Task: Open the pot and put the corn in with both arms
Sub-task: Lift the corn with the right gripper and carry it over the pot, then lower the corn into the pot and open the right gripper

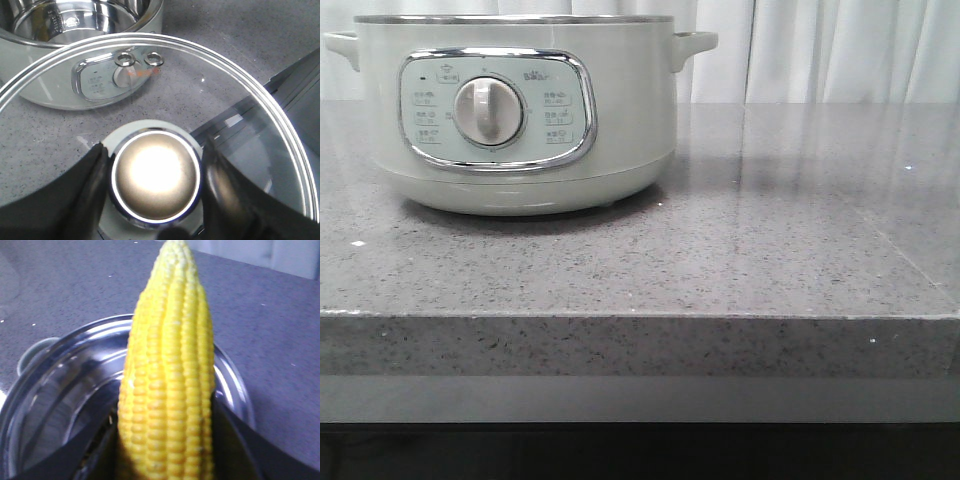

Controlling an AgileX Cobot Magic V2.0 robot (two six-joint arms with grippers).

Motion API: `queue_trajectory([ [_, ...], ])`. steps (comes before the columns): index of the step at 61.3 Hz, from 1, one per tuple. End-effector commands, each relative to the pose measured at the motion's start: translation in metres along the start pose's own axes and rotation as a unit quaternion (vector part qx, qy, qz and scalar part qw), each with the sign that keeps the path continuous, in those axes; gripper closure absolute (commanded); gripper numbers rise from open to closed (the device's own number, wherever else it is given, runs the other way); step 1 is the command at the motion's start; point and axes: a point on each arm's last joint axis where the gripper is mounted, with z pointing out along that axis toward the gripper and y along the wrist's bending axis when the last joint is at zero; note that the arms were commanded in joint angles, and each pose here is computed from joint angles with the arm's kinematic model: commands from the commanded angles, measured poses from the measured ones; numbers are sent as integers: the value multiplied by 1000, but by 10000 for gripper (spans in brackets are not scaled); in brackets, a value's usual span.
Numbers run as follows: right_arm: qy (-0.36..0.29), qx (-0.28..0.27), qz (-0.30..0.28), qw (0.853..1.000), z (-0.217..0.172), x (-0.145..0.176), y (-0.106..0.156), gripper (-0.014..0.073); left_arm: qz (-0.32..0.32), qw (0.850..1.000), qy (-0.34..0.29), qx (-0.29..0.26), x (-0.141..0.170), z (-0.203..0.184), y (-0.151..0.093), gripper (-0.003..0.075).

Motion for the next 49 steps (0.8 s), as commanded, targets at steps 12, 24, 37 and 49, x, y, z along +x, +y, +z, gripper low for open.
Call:
queue_trajectory([
  [12,7,-45,-23,999,38,-9,28,358,-4,996,-85,3,-19,-10,-3,634],
  [24,63,-54,-23,996,49,6,26,243,-4,996,-85,2,-19,-10,-3,634],
  [37,68,-55,-23,996,49,7,26,62,-4,996,-85,2,-19,-10,-3,634],
  [49,73,-56,-23,995,49,8,27,39,-4,996,-85,2,-19,-10,-3,634],
])
